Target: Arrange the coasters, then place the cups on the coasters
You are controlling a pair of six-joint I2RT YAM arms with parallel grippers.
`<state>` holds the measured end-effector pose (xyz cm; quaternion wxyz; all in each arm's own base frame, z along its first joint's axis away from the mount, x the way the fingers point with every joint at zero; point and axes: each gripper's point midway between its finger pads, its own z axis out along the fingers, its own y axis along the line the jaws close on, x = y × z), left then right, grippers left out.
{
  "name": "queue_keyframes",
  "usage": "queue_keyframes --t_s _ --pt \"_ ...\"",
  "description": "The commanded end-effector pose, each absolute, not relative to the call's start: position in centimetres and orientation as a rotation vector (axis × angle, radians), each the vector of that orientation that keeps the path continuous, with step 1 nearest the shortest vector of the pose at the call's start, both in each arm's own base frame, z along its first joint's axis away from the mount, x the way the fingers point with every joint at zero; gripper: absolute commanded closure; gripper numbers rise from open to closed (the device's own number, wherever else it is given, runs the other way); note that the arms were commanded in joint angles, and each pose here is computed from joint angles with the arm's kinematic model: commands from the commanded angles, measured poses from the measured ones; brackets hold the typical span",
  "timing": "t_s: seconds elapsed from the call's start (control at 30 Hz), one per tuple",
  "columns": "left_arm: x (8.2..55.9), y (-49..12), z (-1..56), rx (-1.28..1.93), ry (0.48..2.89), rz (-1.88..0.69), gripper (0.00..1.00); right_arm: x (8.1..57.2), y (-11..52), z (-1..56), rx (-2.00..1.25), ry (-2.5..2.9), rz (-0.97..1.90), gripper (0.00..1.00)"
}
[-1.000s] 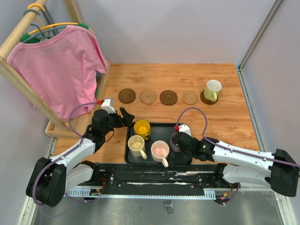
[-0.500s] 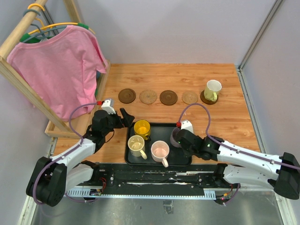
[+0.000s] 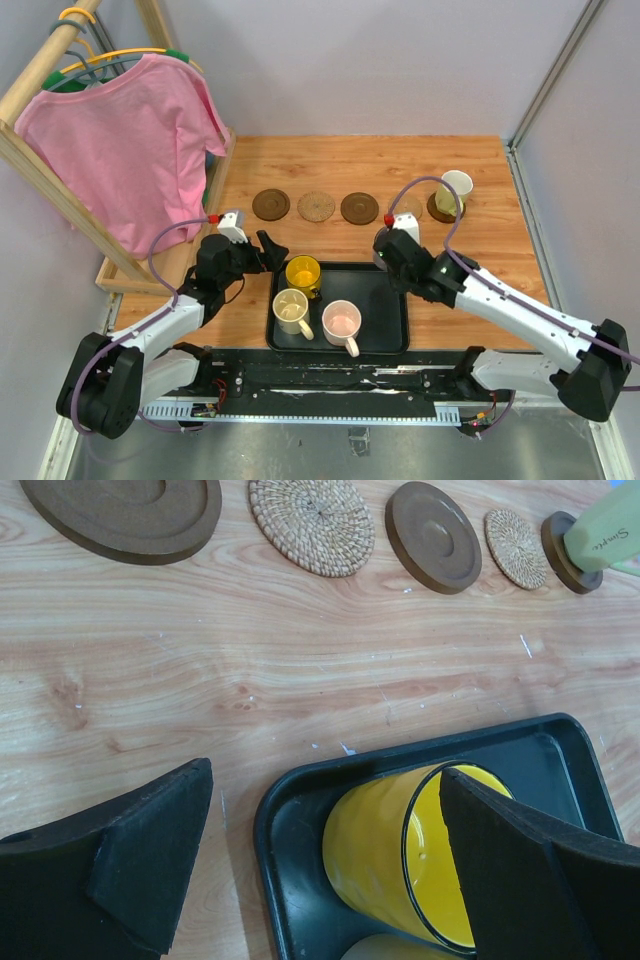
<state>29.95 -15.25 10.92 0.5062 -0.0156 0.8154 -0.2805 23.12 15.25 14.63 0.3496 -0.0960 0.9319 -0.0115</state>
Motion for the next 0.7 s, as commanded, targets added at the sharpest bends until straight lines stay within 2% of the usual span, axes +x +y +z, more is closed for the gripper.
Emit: queue_keyframes --t_s 0.0,0.3,0.67 --pt "30.3 -15.7 12.2 0.007 1.923 -0.682 0.00 27.7 15.1 16.7 -0.222 2.354 -0.035 0.99" --pt "30.4 -15.7 12.0 0.012 1.926 -0.676 0.00 35.9 12.8 17.1 -0.096 2.369 -0.020 0.99" --pt "30.8 -16.2 11.2 0.015 1.948 -0.694 0.00 43.0 11.2 13.3 -0.016 2.406 -0.031 0.99"
